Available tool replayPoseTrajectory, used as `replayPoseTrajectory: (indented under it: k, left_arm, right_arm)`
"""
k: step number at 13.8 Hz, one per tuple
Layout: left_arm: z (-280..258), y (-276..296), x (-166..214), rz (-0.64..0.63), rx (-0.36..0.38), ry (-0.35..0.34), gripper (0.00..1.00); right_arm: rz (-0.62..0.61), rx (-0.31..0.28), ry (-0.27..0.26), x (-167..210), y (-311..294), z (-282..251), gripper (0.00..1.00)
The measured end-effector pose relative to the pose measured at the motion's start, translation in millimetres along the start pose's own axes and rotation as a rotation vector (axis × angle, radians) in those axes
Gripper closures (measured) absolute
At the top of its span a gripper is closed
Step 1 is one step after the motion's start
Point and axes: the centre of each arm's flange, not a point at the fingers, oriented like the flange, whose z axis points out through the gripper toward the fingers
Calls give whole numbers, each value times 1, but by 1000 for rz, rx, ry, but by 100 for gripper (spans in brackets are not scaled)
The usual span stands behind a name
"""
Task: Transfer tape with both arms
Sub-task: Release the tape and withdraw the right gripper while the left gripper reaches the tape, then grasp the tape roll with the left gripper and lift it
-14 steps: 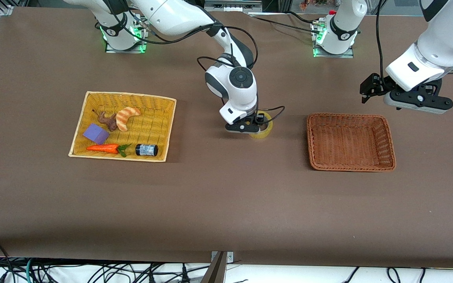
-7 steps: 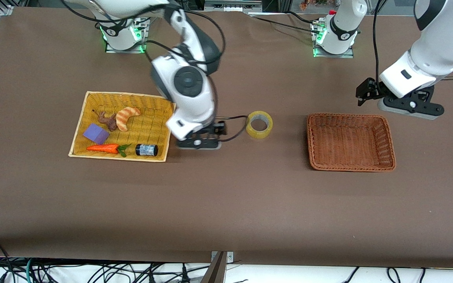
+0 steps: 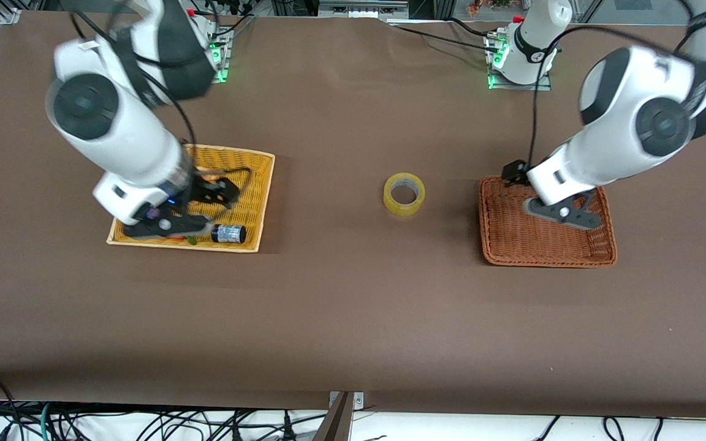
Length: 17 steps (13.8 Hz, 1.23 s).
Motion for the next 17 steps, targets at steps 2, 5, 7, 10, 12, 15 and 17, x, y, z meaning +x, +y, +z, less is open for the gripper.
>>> replayPoseTrajectory:
  k: [2,5,7,10,12,15,17]
  left_arm:
    - [57,35,-3,-55,-26,50,0]
    - [112,84,-25,-128,-44,84,0]
    - [140,102,-34,-119,-52,98,0]
    - [178,119,-38,-100,-66,105,0]
    - [207,122,-39,-98,-82,120,0]
    - [237,123,-47,-95,-87,114,3]
    - [248,125,-48,-74,-80,119,16]
  right_arm:
    - [-1,17,-2,-29,50,-21,0]
    - [-9,37,-3,-61,109,-34,0]
    - [-10,41,-2,-67,127,-34,0]
    - [-7,41,3,-66,129,-35,0]
    - [-6,41,3,-66,129,-35,0]
    - [18,25,7,-65,145,-36,0]
    - [21,6,19,-65,149,-42,0]
